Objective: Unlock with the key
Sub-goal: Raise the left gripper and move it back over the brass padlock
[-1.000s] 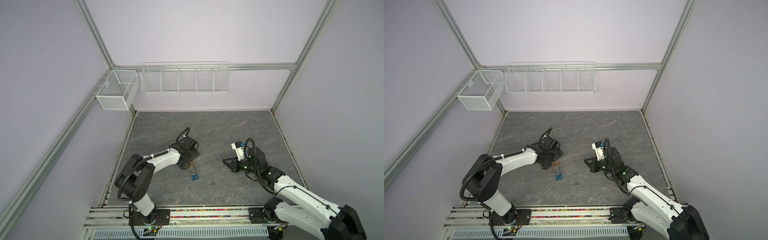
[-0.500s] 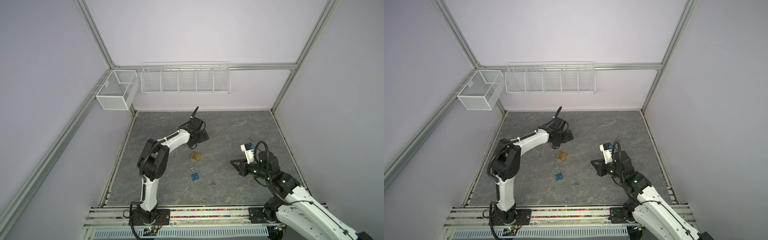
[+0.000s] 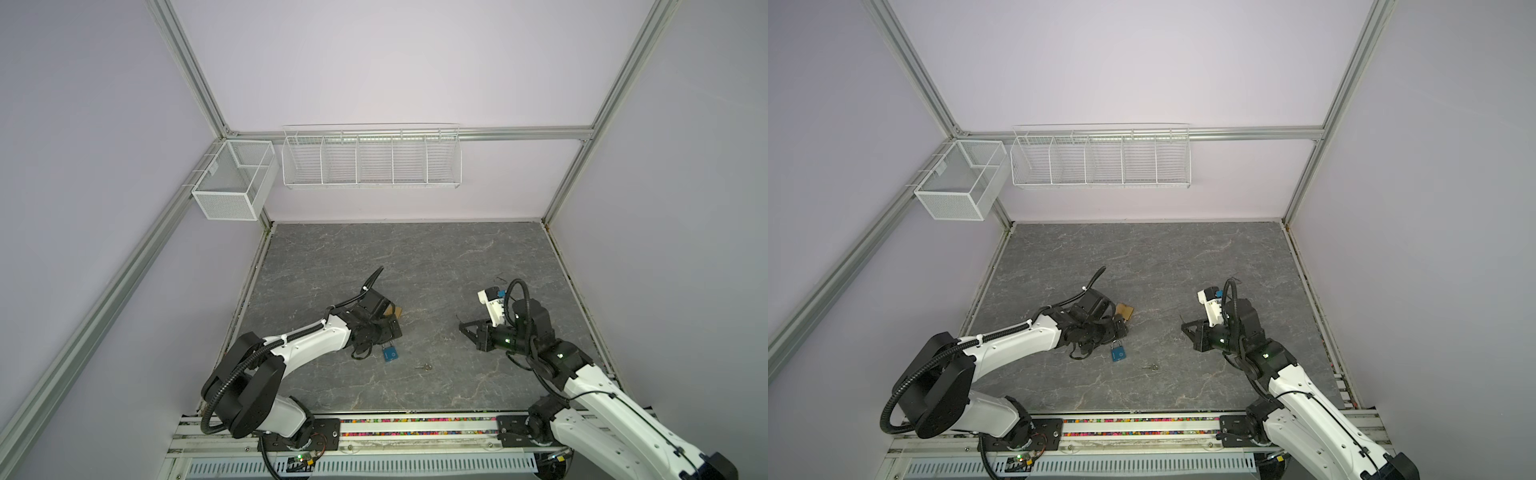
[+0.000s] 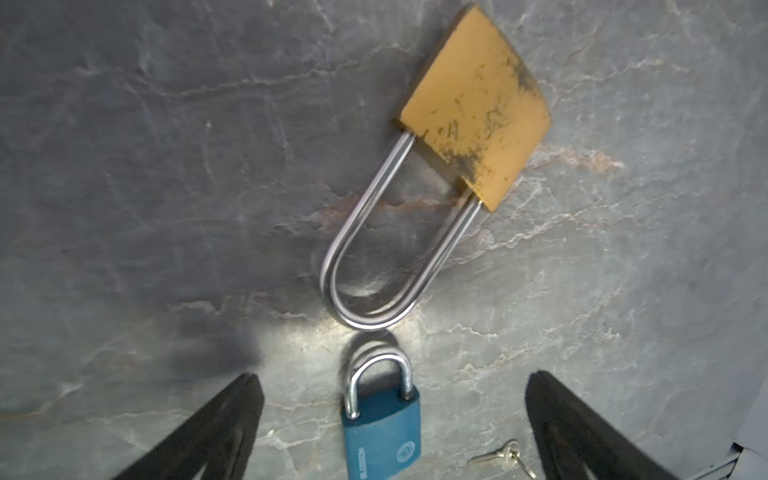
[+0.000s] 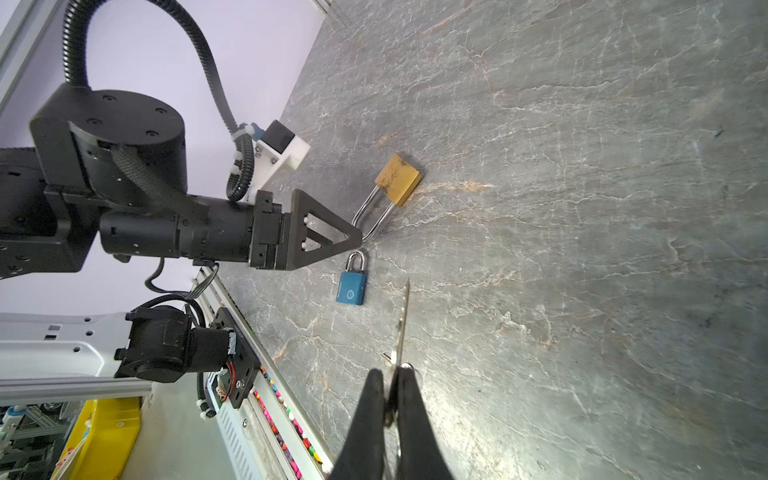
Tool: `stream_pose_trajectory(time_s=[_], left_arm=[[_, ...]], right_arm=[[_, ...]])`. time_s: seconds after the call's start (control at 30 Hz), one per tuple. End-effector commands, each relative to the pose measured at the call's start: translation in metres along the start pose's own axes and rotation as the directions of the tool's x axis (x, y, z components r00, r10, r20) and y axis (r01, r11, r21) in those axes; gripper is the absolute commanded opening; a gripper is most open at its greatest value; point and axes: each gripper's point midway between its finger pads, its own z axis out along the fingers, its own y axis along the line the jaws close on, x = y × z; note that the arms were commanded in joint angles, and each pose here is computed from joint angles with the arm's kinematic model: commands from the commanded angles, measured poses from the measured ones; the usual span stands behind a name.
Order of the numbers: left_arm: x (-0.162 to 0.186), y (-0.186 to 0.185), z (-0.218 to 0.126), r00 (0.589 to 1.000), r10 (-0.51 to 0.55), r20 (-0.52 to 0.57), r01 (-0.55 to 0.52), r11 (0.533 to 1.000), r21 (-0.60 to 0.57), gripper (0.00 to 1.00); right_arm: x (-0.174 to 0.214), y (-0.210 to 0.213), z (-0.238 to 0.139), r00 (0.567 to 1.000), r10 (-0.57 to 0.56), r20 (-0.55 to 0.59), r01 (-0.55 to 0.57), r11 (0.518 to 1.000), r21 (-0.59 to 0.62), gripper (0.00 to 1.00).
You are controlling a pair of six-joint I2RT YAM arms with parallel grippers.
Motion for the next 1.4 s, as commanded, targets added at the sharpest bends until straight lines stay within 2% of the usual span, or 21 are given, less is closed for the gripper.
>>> stream_pose_trajectory(time_s=[0.0,0.23,0.37,0.47,0.7,0.87,0.97,1.07,1.13,1.27,1.37], left_arm=[[-0.028,-0.036,-0.008,0.997,-0.002,0.080,-0.006,0.996,0.092,1.00],[-0.020,-0.043,0.024,0.996,-0.093,-0.011,0.094,0.986,0.135,1.00],[-0.029,-0.031,0.031,0.995,-0.091,0.031,0.089,0.995,0.048,1.00],[-0.046,-0.016,0.042,0.995,-0.082,0.060,0.084,0.996,-0.028,1.00],[-0.103,-0.009,0.065,0.987,-0.073,0.141,0.078,0.997,-0.029,1.00],[-0.145,-0.020,0.060,0.979,-0.002,0.202,0.006,1.000,-0.023,1.00],[-0.161,-0.030,0.043,0.974,0.037,0.225,-0.033,0.999,-0.019,1.00],[-0.155,-0.031,0.010,0.967,0.049,0.251,-0.041,0.998,-0.038,1.00],[-0.142,-0.032,-0.005,0.964,0.096,0.248,-0.088,0.995,-0.043,1.00],[-0.113,-0.019,-0.012,0.983,0.101,0.153,-0.094,0.994,-0.054,1.00],[-0.096,-0.006,-0.010,0.985,0.024,0.172,-0.022,1.000,-0.009,1.00]], right_arm=[[-0.005,0.006,-0.004,1.000,0.003,0.031,-0.001,0.999,-0.034,0.06],[-0.003,0.000,-0.013,0.999,-0.001,0.039,0.000,1.000,0.009,0.06],[-0.004,0.001,-0.014,0.999,-0.001,0.032,0.001,1.000,0.009,0.06],[-0.006,0.002,-0.014,0.999,0.003,0.038,-0.003,1.000,0.005,0.06],[-0.006,0.005,-0.022,0.999,0.000,0.043,0.000,1.000,0.008,0.06],[-0.005,0.003,-0.027,0.999,-0.006,0.048,0.005,1.000,0.026,0.06],[-0.004,0.001,-0.028,0.999,-0.006,0.043,0.005,1.000,0.031,0.06],[-0.004,0.000,-0.028,0.999,-0.008,0.045,0.006,0.999,0.033,0.06],[-0.004,-0.002,-0.027,0.999,-0.005,0.052,0.003,0.999,0.035,0.06],[-0.003,-0.003,-0.017,1.000,0.007,0.031,-0.008,1.000,0.011,0.06],[-0.007,0.002,-0.011,1.000,0.003,0.014,-0.002,1.000,-0.025,0.06]])
